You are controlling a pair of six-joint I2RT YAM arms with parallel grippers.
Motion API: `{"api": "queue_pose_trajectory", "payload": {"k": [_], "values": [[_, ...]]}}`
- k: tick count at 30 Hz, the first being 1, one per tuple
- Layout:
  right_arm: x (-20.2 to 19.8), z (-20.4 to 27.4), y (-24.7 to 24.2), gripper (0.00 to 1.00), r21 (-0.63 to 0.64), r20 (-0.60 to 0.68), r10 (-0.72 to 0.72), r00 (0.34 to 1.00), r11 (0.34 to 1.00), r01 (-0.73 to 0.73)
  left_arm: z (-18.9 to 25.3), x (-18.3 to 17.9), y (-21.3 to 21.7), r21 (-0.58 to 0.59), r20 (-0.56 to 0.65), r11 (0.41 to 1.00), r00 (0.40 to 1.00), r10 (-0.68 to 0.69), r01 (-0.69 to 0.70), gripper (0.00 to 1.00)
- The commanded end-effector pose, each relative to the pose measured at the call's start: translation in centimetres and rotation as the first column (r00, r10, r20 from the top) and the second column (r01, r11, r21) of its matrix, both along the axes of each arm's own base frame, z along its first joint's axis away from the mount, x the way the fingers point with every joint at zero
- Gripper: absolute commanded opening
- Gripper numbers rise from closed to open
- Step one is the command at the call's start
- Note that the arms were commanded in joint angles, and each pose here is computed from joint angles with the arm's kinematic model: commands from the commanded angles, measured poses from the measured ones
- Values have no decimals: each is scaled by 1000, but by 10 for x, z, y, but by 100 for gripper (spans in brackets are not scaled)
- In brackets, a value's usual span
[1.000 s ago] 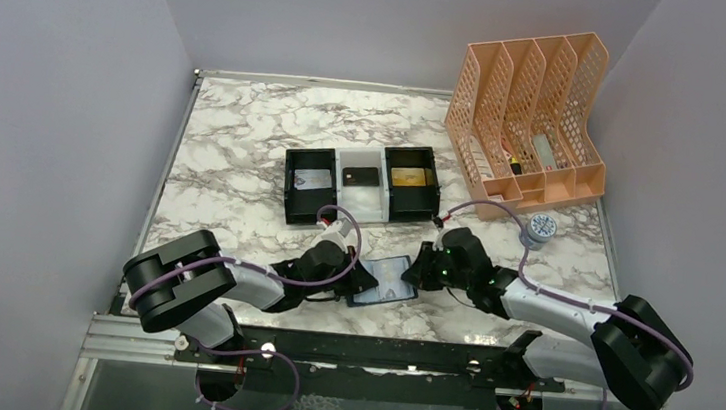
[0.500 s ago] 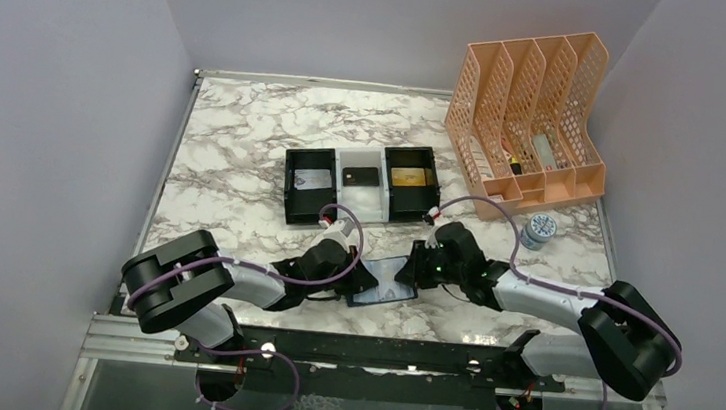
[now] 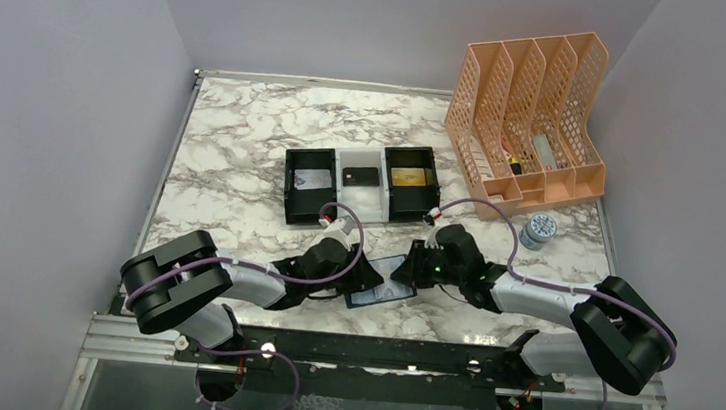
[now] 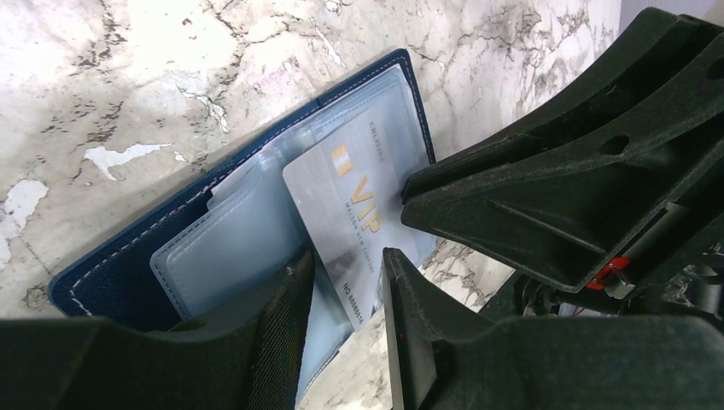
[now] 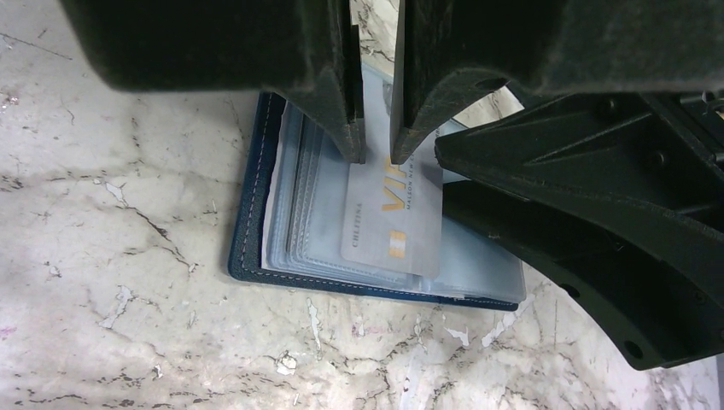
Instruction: Take the credit cards out of the card holder
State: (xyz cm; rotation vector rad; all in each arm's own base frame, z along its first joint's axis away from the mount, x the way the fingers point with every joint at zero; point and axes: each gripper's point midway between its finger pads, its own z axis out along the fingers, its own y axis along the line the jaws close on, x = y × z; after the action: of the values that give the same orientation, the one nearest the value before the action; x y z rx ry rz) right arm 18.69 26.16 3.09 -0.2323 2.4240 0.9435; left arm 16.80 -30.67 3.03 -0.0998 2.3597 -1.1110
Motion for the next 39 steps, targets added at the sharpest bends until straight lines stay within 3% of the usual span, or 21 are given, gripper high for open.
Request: {"api": "queue_pose_trajectory", "payload": {"k": [1,9,20,26,33,39], "values": [[-18,-23,-10,19,-46,-77,14,997,999,-17,-7,6,8,33,-5,998,998,62,-62,39],[-16,-16,-6,19,-34,-60,32,998,999,-34,-9,5,6,35,-13,998,998,59,-58,38],[-10,-13,-9,19,-77,-24,44,999,996,-46,-8,1,16,37,7,998,998,59,-59,13],[-4,-9,-12,19,-120,1,57,998,991,-56,-5,0,21,31,21,997,998,65,-65,6],[1,5,-8,20,-110,30,64,998,992,-60,-5,-3,25,29,18,997,998,67,-67,5],[-4,34,16,21,8,57,159,986,987,-160,-4,-3,23,32,20,998,998,53,-54,5]]}}
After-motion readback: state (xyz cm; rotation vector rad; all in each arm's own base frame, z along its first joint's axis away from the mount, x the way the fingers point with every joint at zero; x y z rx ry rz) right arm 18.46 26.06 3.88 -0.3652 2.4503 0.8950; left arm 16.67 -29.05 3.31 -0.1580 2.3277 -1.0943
